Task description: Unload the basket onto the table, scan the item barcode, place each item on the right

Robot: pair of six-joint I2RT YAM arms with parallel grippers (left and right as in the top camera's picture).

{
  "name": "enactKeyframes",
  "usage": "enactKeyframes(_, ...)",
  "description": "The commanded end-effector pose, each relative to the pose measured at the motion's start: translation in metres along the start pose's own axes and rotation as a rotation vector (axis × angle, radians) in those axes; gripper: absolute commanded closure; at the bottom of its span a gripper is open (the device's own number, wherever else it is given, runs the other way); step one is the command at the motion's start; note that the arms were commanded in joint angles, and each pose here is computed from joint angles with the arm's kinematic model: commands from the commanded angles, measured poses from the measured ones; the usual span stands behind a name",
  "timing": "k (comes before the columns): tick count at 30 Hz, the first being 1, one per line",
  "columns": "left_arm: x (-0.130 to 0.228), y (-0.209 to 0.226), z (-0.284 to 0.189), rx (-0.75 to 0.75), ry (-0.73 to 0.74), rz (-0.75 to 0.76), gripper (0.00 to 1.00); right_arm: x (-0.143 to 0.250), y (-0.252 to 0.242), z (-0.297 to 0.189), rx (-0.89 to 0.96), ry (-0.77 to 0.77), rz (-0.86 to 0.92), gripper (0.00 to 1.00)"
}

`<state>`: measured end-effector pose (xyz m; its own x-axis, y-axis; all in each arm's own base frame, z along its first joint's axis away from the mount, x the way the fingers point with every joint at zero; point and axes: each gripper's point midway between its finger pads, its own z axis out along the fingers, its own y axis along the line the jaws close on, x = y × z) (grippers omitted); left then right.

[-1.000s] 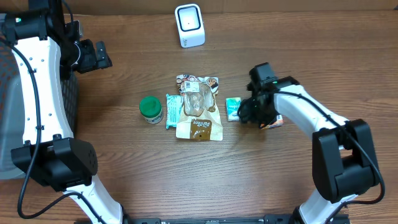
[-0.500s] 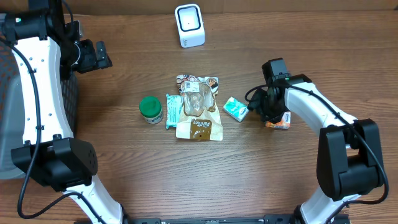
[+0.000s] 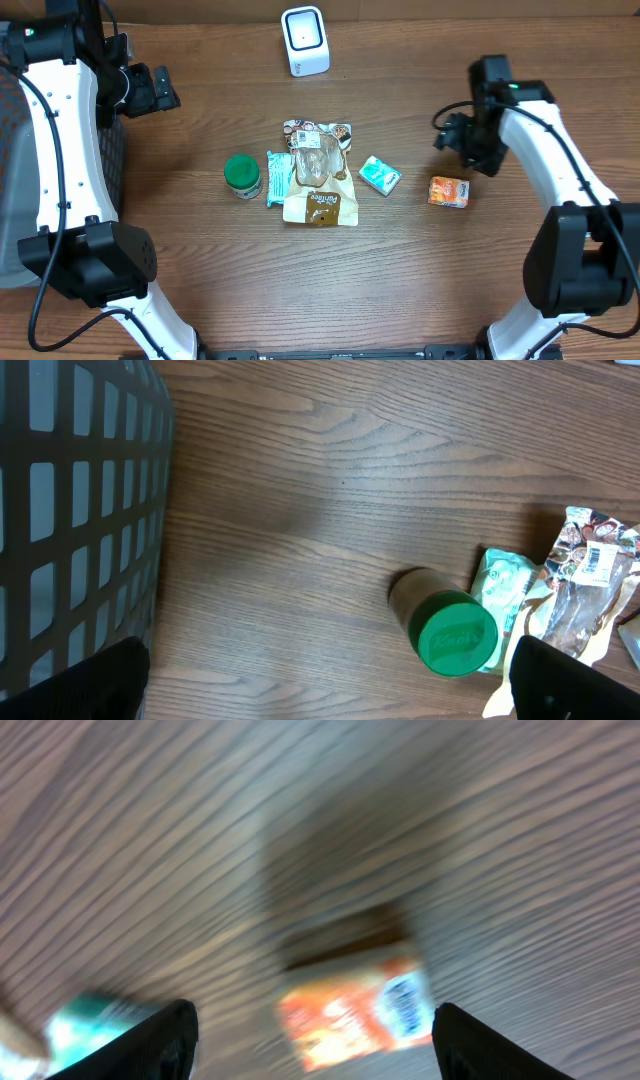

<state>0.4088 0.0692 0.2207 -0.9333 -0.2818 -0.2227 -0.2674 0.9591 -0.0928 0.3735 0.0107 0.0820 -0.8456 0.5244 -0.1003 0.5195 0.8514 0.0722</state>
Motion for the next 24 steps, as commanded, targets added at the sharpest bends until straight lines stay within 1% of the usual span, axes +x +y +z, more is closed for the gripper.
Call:
enactKeyframes(1,0.0,0.002,-0.011,-0.005,-0.03,0.024,0.0,0.001,-0.033,0.024,0.067,0.018,0.054,0.25)
enactKeyframes(6,0.0,0.002,-0.011,-0.005,-0.03,0.024,0.0,0.003,-0.048,0.042,0.069,0.024,0.104,0.26)
enactKeyframes(11,0.0,0.002,-0.011,-0.005,-0.03,0.024,0.0,0.017,-0.034,0.046,-0.003,0.081,0.01,0.31)
enactKeyframes(19,0.0,0.002,-0.011,-0.005,-0.03,0.024,0.0,0.035,-0.036,0.051,-0.009,0.147,0.017,0.44)
enactKeyframes(24,0.0,0.002,-0.011,-0.005,-0.03,0.024,0.01,0.055,-0.039,0.058,-0.021,0.217,0.025,0.46)
